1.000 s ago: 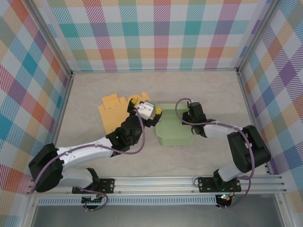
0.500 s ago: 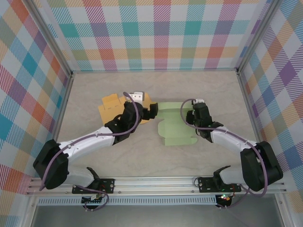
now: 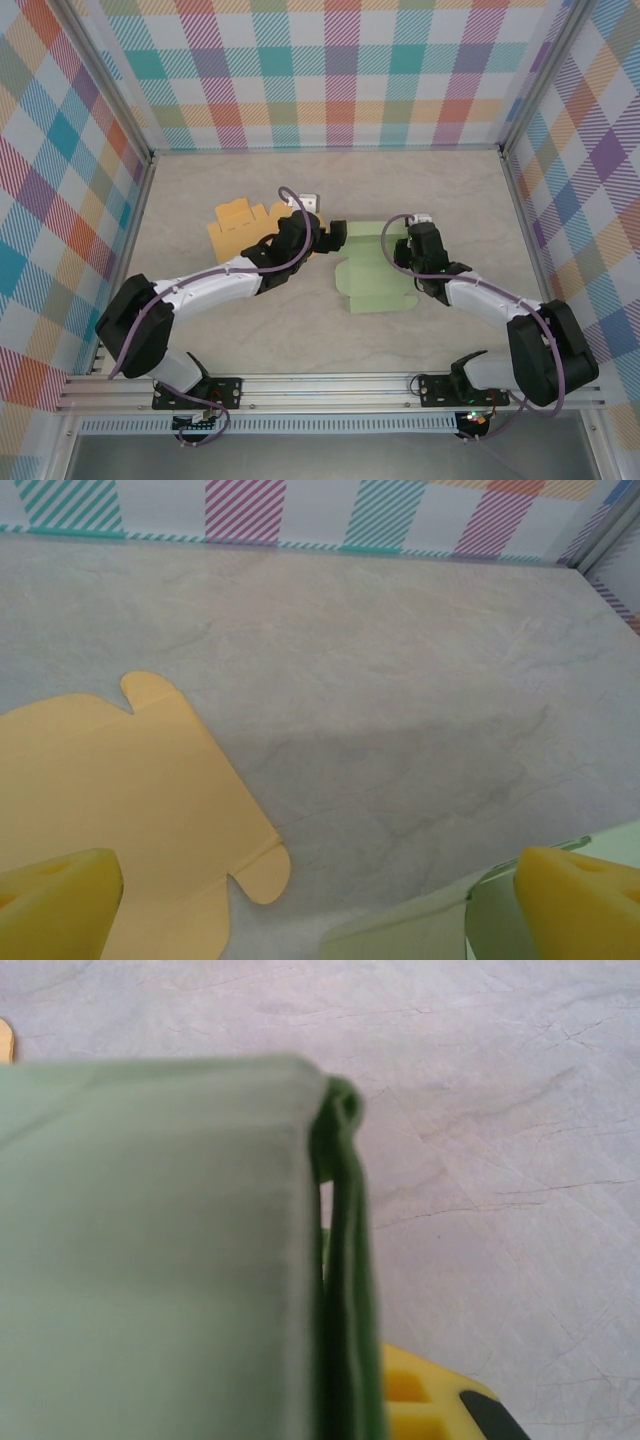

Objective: Fold the paper box

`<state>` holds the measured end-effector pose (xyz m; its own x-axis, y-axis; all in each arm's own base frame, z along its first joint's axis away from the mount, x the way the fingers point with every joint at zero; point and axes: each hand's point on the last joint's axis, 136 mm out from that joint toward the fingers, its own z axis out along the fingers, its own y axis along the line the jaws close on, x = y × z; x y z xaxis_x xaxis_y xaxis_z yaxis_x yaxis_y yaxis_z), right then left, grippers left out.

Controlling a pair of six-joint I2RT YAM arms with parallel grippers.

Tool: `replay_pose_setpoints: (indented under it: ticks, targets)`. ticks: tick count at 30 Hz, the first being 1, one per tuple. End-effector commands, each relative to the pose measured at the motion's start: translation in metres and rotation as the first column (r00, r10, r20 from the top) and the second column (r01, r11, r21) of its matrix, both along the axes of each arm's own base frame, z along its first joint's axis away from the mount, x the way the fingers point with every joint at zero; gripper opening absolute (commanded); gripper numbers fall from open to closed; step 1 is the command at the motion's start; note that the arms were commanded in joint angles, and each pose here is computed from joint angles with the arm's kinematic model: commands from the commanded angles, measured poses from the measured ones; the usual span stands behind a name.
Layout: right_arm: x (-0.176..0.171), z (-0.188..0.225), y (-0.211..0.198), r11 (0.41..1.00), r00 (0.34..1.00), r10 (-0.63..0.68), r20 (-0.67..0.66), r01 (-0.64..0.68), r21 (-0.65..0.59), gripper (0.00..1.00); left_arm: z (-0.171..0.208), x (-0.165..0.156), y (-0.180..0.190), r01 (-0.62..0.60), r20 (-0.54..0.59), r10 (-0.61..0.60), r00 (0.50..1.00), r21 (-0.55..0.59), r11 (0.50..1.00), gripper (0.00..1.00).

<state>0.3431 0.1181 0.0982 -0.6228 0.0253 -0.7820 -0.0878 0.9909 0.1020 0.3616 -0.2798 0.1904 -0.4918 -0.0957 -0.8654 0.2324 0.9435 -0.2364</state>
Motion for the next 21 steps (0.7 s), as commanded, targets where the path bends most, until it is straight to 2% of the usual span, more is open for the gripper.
replay_pose_setpoints:
  ticks: [1, 8, 17, 21]
  targets:
    - [0.002, 0.006, 0.002, 1.0, 0.999, 0.001, 0.04, -0.001, 0.01, 0.0, -0.009, 0.004, -0.001, -0.017, -0.031, 0.018, 0.999, 0.012, 1.0, 1.0]
    - [0.001, 0.006, 0.007, 0.999, 0.999, 0.011, 0.035, -0.013, 0.042, 0.0, -0.03, 0.011, -0.015, -0.004, -0.058, 0.006, 0.998, 0.037, 0.999, 1.0]
    - [-0.001, 0.006, 0.011, 0.997, 0.999, 0.026, 0.026, -0.028, 0.07, 0.0, -0.026, 0.021, -0.054, 0.081, -0.02, -0.082, 0.996, -0.055, 0.995, 1.0]
    - [-0.001, 0.006, 0.008, 0.998, 1.0, 0.011, 0.021, -0.012, 0.062, 0.0, -0.016, 0.019, -0.043, 0.026, 0.019, -0.025, 0.999, -0.049, 0.998, 1.0]
